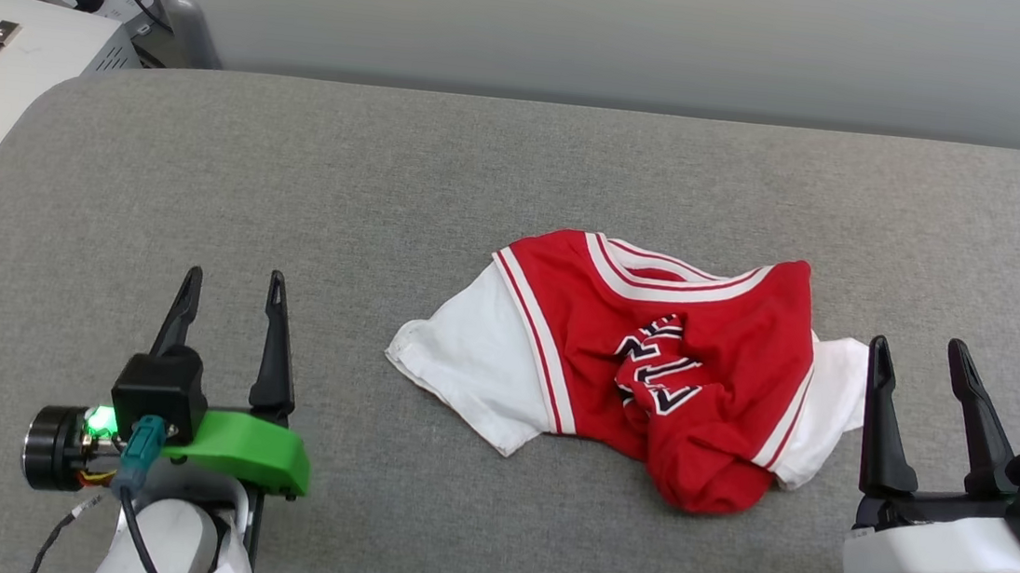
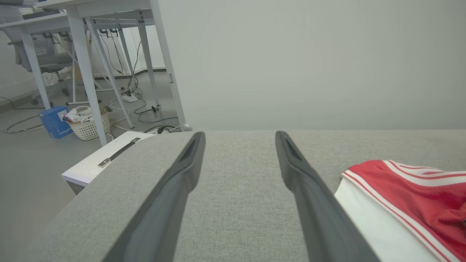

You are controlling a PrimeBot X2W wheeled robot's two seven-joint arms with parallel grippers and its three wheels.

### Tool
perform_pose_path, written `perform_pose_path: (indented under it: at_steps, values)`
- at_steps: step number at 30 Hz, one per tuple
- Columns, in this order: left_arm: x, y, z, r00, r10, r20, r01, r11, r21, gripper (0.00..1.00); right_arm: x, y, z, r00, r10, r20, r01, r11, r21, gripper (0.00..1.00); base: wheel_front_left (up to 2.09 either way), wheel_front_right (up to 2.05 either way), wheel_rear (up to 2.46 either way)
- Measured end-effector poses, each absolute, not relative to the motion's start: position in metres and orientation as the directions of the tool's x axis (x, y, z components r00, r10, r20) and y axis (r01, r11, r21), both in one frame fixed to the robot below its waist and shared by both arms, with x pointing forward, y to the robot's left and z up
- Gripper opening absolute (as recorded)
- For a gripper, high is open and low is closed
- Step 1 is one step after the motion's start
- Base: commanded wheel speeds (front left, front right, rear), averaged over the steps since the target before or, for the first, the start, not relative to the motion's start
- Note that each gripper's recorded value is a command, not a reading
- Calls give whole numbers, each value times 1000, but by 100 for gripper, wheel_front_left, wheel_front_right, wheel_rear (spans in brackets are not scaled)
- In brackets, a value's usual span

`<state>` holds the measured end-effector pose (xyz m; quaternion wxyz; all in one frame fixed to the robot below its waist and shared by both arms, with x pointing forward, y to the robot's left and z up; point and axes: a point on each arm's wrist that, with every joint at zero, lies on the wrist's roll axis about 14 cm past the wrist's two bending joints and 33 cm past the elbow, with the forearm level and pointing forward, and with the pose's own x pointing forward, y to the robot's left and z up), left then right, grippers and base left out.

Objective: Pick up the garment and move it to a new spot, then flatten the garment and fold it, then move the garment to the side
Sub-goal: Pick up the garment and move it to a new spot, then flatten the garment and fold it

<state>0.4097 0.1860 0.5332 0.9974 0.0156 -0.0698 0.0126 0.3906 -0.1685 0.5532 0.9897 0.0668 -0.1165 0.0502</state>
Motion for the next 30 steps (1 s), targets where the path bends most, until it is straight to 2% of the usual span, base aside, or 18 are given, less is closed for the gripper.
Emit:
perform_pose_path:
  at_steps: [17, 26, 30]
  values:
    - [387, 185, 514, 995, 3, 101, -1, 1000, -21, 100, 379, -178, 534, 983, 55, 177, -80, 988, 133, 100, 0, 0, 0]
    - [386, 181, 504, 997, -26, 72, 26, 1000, 1, 100, 377, -175, 532, 983, 63, 171, -88, 986, 138, 100, 0, 0, 0]
    - [400, 173, 511, 994, -70, 89, 70, 998, 2, 100, 378, -179, 530, 985, 53, 165, -76, 988, 138, 100, 0, 0, 0]
